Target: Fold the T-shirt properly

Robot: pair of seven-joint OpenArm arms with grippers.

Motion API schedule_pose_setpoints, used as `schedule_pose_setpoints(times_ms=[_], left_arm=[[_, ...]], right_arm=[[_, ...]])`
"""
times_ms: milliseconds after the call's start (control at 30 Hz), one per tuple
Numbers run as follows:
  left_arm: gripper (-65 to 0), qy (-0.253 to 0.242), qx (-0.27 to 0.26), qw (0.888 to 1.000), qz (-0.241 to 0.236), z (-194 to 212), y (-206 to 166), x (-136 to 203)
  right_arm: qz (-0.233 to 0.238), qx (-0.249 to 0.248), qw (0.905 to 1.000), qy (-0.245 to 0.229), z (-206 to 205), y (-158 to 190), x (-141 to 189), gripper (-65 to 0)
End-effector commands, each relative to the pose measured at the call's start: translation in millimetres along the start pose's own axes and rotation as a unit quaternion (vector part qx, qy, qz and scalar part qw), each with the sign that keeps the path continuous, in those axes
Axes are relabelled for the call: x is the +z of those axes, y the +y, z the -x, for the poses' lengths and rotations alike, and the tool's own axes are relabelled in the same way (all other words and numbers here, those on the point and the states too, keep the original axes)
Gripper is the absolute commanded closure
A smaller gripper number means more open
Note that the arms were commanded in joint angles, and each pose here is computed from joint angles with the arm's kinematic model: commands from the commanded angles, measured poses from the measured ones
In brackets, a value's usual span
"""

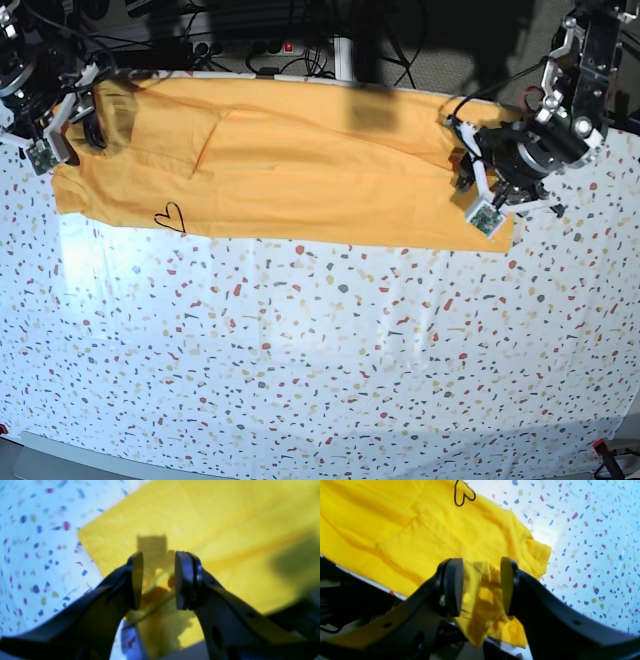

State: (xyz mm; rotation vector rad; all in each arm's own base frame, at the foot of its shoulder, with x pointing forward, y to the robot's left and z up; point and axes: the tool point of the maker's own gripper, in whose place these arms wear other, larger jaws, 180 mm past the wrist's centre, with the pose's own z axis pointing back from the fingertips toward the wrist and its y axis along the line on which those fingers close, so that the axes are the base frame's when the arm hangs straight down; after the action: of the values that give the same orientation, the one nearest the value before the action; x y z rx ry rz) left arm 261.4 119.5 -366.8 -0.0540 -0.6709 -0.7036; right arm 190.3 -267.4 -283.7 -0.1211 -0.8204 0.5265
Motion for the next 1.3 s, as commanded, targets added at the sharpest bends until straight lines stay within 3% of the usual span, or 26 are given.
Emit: schedule_pose_setpoints(times_ms=[0,100,433,900,1033,1133,1233,1267], left_arm=[[-20.7,-0.007,-0.015,1.000,-0.012,-4.9,6.5,3.6],[-20.7,0.009,-0.030,0.999,-0.033,2.0,14.4,2.2],[-20.7,0.036,-0.023,0.999,-0.018,22.4,1.9,2.1],[-20.6,-0.004,-0.022,1.000,-0.015,10.8,0.0,-0.6],[-20.6,0.006,-0.017,1.000,-0.013,18.7,0.5,-5.1],[-15.6,0.012,-0.022,1.000,-0.019,21.3,3.0,-5.7],[-0.8,0.012,-0.023,0.999,-0.021,20.8,4.1,-5.7],[0.0,0.012,-0.022,0.999,-0.022,20.6,4.4,-5.7]], right_arm=[[0.010,0.005,0.9998,-0.016,-9.8,-5.9,3.1,-24.8],[0.010,0.005,0.9998,-0.016,-9.7,-5.8,3.1,-24.8],[0.010,0.004,0.9998,-0.015,-9.3,-5.8,3.1,-24.8],[0.010,0.004,0.9998,-0.014,-9.2,-5.8,3.1,-24.8],[0.010,0.004,0.9998,-0.014,-9.1,-5.8,3.1,-24.8],[0.010,0.004,0.9998,-0.014,-9.0,-5.8,3.1,-24.8],[0.010,0.004,0.9998,-0.014,-9.1,-5.8,3.1,-24.8],[0.010,0.004,0.9998,-0.014,-9.1,-5.8,3.1,-24.8]])
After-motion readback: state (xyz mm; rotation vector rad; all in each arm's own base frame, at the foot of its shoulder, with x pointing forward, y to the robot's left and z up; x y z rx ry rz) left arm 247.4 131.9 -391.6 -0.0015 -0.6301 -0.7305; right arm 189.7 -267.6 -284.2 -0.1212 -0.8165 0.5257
